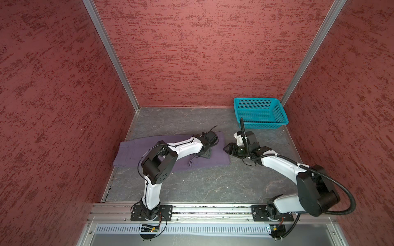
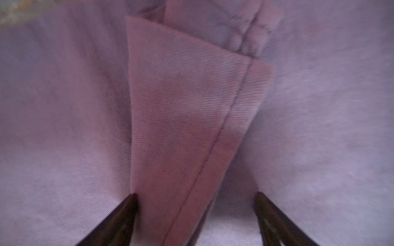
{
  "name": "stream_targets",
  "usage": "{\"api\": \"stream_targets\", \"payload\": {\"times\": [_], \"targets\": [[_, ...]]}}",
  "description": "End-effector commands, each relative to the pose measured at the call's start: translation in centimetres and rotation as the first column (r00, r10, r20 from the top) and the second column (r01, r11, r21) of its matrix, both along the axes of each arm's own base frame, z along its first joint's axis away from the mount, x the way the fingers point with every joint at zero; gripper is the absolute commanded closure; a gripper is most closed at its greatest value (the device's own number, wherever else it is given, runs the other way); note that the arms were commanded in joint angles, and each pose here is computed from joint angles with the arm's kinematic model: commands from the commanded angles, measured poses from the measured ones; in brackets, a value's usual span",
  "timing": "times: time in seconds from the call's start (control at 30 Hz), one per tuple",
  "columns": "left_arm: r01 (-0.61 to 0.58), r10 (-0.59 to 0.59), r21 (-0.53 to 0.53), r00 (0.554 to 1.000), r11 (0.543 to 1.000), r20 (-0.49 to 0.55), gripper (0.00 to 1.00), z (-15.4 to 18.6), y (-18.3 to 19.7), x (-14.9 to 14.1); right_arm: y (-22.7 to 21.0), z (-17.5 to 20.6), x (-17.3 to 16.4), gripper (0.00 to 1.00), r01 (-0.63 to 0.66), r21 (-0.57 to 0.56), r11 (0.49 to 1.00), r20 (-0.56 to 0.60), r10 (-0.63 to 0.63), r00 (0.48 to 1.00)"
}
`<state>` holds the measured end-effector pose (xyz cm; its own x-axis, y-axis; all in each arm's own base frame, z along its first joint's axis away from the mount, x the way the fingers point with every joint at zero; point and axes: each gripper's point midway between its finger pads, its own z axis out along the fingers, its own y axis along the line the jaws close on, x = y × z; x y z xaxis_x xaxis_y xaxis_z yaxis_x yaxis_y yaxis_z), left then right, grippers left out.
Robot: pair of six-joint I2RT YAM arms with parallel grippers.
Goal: Fold and stack the trousers
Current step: Smooth out the trousers at the center of the table.
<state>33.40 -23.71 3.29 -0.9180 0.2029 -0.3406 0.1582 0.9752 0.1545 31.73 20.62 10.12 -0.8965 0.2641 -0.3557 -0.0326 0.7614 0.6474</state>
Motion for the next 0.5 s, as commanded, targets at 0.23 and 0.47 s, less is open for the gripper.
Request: {"api": "stream_targets", "payload": {"times": [0.23,0.47], "targets": [[-0.109,0.102,-0.119,0.993,0.987,-0.065,0.42,-0.9,1.9,1.3,-0.1,-0.7,0.1,0.43,0.006,0.028,1.0,-0.015,-0.006,1.0],[-0.195,0.158,-0.321,0.978,0.927,-0.137,0.62,-0.9,2.4,2.0,0.2,-1.6,0.2,0.44,-0.001,0.042,0.999,-0.044,0.003,0.999]]}}
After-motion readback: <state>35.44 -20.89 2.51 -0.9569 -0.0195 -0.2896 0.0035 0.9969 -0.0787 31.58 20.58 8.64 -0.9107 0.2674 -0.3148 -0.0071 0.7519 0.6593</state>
